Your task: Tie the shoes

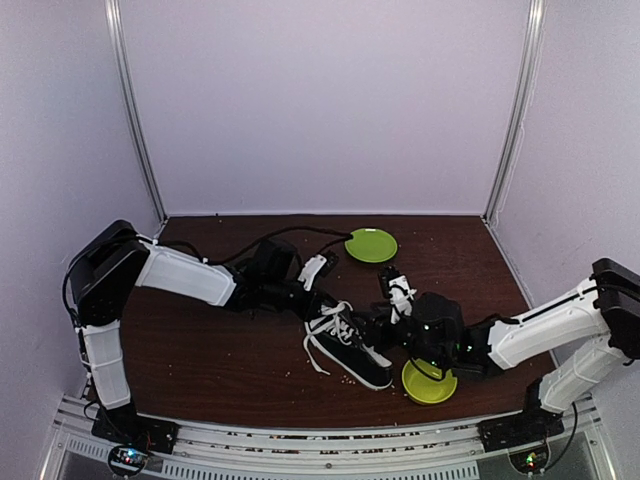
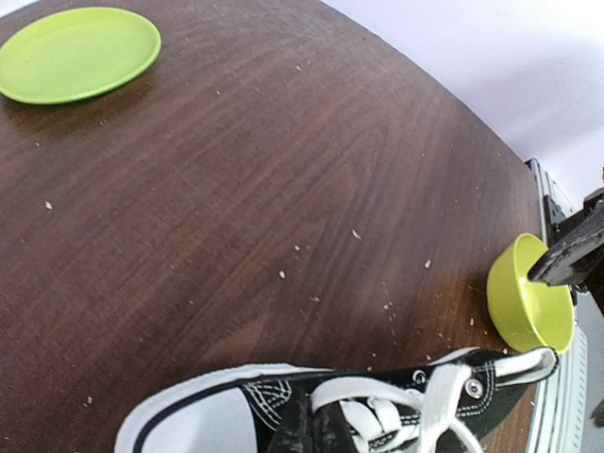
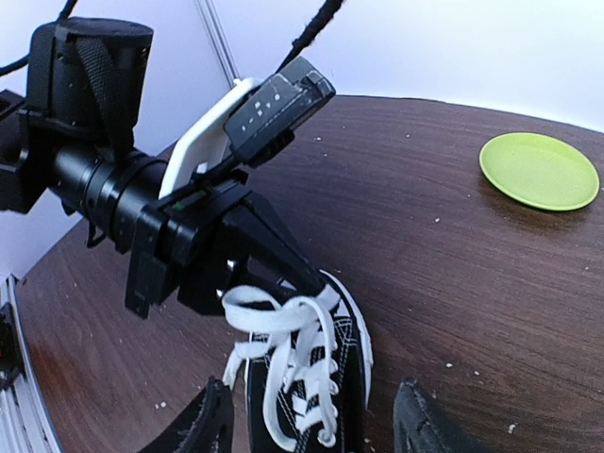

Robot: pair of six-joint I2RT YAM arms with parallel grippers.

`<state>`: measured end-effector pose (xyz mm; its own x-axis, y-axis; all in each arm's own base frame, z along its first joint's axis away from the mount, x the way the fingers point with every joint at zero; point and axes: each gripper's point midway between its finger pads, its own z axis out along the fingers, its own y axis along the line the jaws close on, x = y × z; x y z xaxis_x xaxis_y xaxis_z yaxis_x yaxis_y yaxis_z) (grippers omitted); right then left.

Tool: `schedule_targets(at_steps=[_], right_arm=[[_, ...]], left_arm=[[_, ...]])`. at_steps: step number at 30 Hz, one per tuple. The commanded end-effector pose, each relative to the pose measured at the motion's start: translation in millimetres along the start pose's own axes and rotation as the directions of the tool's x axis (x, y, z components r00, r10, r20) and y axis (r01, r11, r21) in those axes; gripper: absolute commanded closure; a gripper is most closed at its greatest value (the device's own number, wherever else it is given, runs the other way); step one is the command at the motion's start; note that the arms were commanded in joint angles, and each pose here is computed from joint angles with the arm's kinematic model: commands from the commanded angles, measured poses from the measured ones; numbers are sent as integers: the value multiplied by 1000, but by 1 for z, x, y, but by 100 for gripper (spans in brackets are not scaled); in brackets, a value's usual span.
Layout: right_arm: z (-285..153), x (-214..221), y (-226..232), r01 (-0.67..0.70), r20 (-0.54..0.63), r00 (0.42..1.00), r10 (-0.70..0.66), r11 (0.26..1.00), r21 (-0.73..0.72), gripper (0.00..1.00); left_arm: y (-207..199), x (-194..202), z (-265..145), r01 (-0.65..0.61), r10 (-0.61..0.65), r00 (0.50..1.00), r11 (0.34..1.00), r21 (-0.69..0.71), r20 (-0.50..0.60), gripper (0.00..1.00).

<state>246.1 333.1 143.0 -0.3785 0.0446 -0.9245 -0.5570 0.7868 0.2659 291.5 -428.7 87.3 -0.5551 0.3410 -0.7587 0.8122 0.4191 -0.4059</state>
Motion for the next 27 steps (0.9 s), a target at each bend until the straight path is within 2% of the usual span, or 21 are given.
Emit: schedule_targets(at_steps=[1,3,9,13,17,22,27], right_arm=[[-25,19,-13,16,-77,997,-17,1000,-14,38],[-30,13,-31,-14,-64,998,15,1000,12,32],[-6,-4,-68,-67,-113,991,75,995,69,29],[14,-6,-77,-12,-137,990,21,998,65,30],[25,-8,-67,37,-123,992,-41,999,-33,32],[30,-18,-55,-132,-121,986,117,984,-124,34],[30,-25,-35,-337,-142,939,313,919,-203,39]], left_arm=[[-5,-46,-9,-64,67,988,998,-30,138,100],[-4,-51,-8,-70,74,986,997,-31,152,100],[-12,-65,-3,-87,82,979,996,16,189,100],[-19,-76,-5,-108,96,973,993,44,211,100],[-26,-75,-1,-123,107,977,989,81,184,100],[-24,-67,-1,-124,110,981,989,82,159,100],[-26,-68,-1,-125,109,981,988,91,159,100]])
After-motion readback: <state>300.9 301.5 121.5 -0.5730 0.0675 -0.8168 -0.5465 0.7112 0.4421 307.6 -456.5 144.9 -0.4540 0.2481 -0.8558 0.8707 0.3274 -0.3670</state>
